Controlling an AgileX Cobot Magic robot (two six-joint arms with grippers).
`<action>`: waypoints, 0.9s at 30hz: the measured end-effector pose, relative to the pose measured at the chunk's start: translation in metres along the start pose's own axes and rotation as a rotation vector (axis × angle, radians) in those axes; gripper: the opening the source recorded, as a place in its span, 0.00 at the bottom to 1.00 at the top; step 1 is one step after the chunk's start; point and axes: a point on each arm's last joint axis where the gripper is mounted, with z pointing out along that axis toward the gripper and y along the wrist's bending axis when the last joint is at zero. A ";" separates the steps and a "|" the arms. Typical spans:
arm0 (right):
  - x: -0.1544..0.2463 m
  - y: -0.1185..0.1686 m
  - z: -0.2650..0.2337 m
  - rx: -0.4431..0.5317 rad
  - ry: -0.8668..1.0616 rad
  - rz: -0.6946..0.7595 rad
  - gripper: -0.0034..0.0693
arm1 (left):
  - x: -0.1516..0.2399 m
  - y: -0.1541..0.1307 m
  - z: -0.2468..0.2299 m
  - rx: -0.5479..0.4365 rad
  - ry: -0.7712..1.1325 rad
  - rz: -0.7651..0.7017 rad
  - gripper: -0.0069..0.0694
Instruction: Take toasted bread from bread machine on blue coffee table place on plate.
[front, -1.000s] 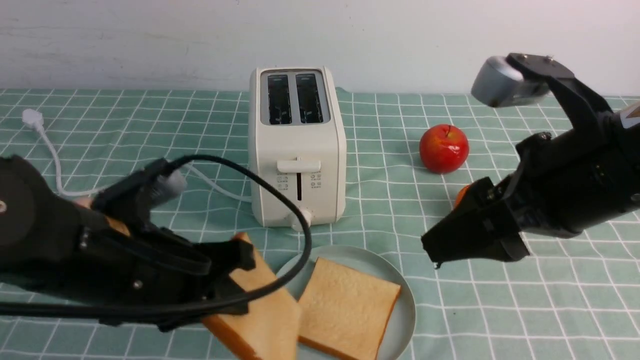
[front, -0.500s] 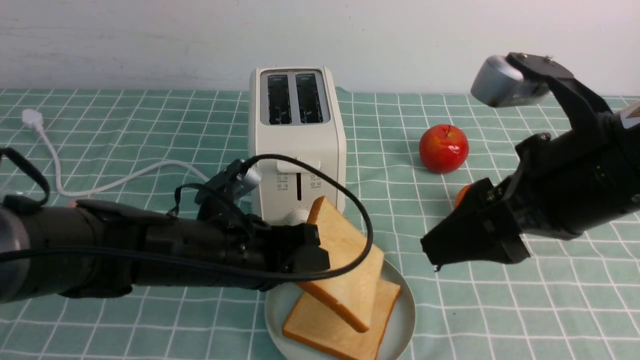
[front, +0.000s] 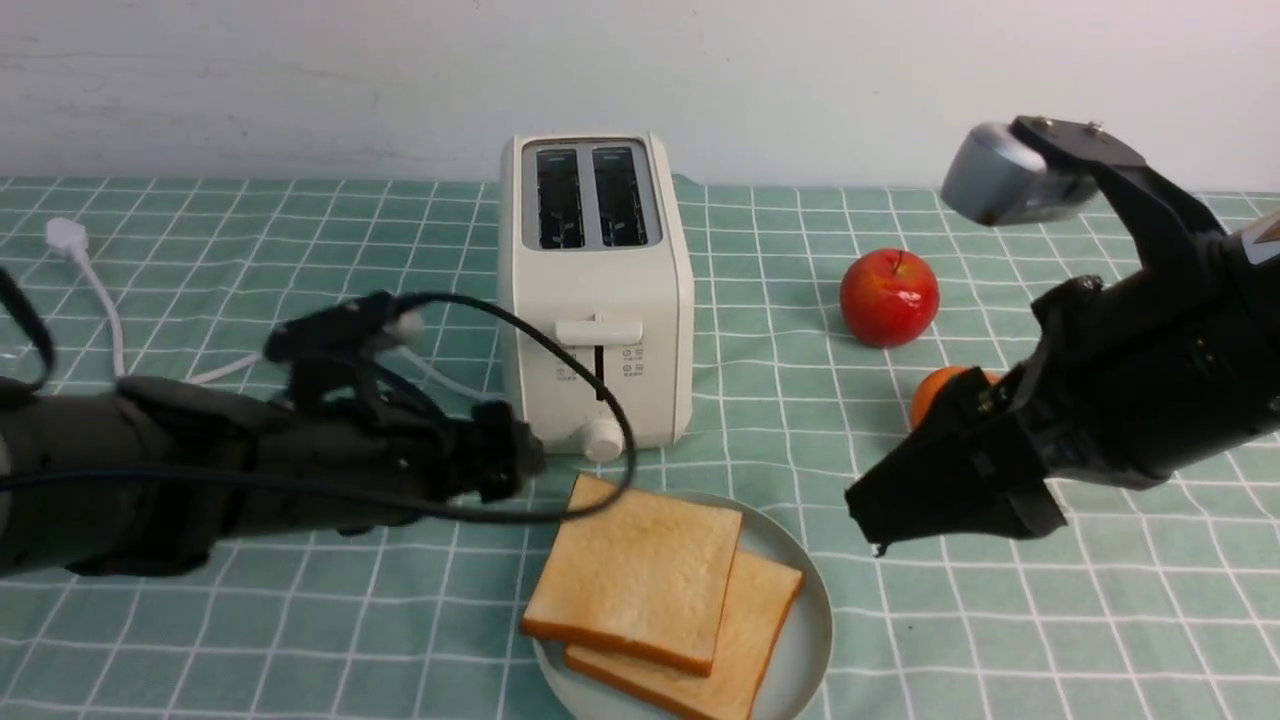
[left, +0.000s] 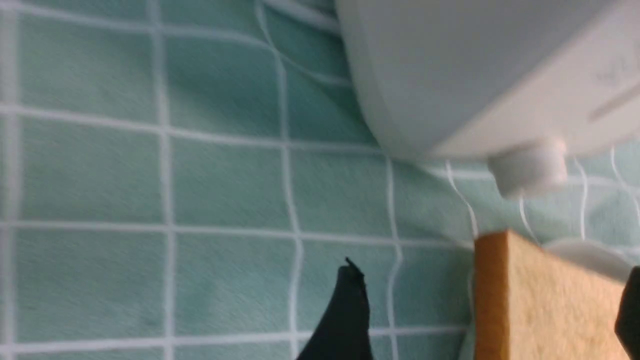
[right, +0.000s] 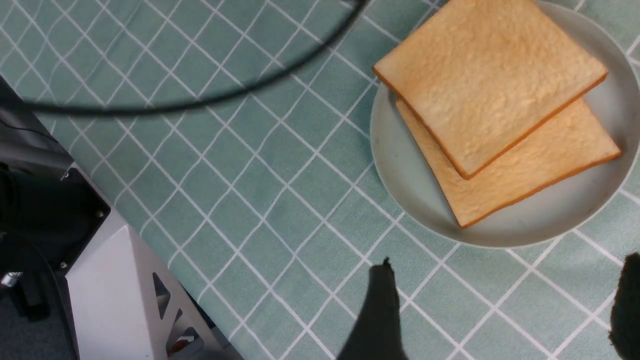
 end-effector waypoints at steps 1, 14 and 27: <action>0.000 0.000 0.000 0.004 0.003 -0.002 0.83 | -0.008 0.003 -0.008 0.014 -0.023 -0.023 0.94; 0.020 -0.025 0.002 0.253 0.087 0.114 0.22 | 0.033 -0.032 -0.065 0.560 0.623 0.060 0.14; 0.120 -0.034 -0.008 0.453 -0.621 0.035 0.02 | 0.112 -0.015 -0.141 0.293 0.717 0.147 0.07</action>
